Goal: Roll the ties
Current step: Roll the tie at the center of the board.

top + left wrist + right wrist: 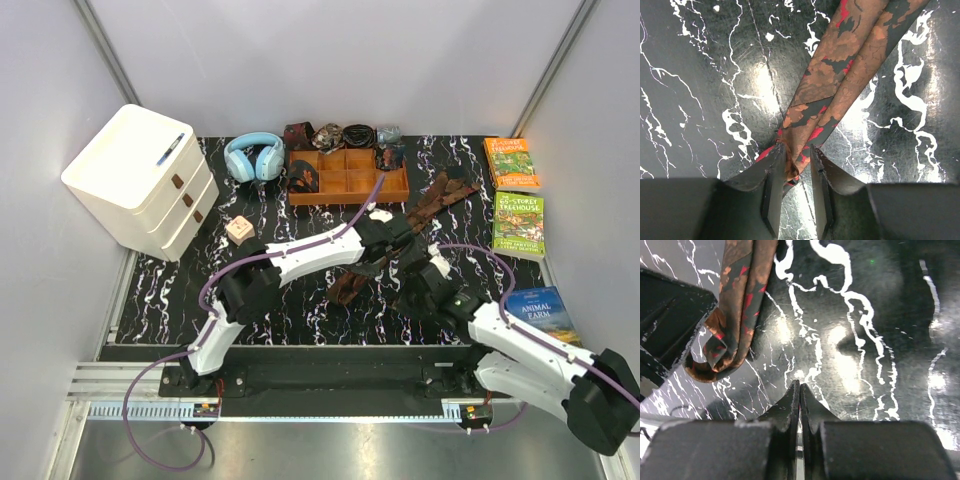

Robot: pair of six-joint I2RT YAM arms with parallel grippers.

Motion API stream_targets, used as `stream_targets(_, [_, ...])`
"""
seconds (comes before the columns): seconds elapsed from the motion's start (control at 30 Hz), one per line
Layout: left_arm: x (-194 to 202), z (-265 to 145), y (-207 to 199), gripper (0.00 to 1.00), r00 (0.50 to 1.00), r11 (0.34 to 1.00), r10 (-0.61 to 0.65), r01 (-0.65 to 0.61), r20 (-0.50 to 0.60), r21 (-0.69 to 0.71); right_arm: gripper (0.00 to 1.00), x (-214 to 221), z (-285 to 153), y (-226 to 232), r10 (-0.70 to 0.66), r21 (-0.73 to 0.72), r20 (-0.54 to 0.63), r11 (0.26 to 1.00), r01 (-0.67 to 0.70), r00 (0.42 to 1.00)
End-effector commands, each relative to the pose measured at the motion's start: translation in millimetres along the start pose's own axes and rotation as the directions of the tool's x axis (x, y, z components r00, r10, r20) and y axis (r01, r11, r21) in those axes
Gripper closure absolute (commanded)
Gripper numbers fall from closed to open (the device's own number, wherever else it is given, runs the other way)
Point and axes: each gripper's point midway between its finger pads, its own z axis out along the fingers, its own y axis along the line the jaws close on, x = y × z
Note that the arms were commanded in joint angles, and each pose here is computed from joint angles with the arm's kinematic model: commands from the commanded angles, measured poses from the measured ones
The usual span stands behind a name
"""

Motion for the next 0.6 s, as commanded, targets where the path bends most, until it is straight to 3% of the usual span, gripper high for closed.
stream_targets(0.0, [-20,-8,-9,0.69,0.998,0.999,-0.025,0.023,0.055,0.03,0.94,-14,-5,-3,0.082,-0.02,0.098,0.997,-0.08,0.992])
stream_targets(0.17, [-25,-6,-11,0.68,0.997,0.999,-0.032,0.029,0.066,0.036,0.94,-20,-15,2,0.076,-0.072,0.134,0.995,-0.067,0.988])
stream_targets(0.57, [-46,-27,-14,0.38,0.991,0.995,-0.056,0.045,0.126,0.083,0.94,-28,-34,34,-0.008,-0.231,0.161,0.972,0.046,0.987])
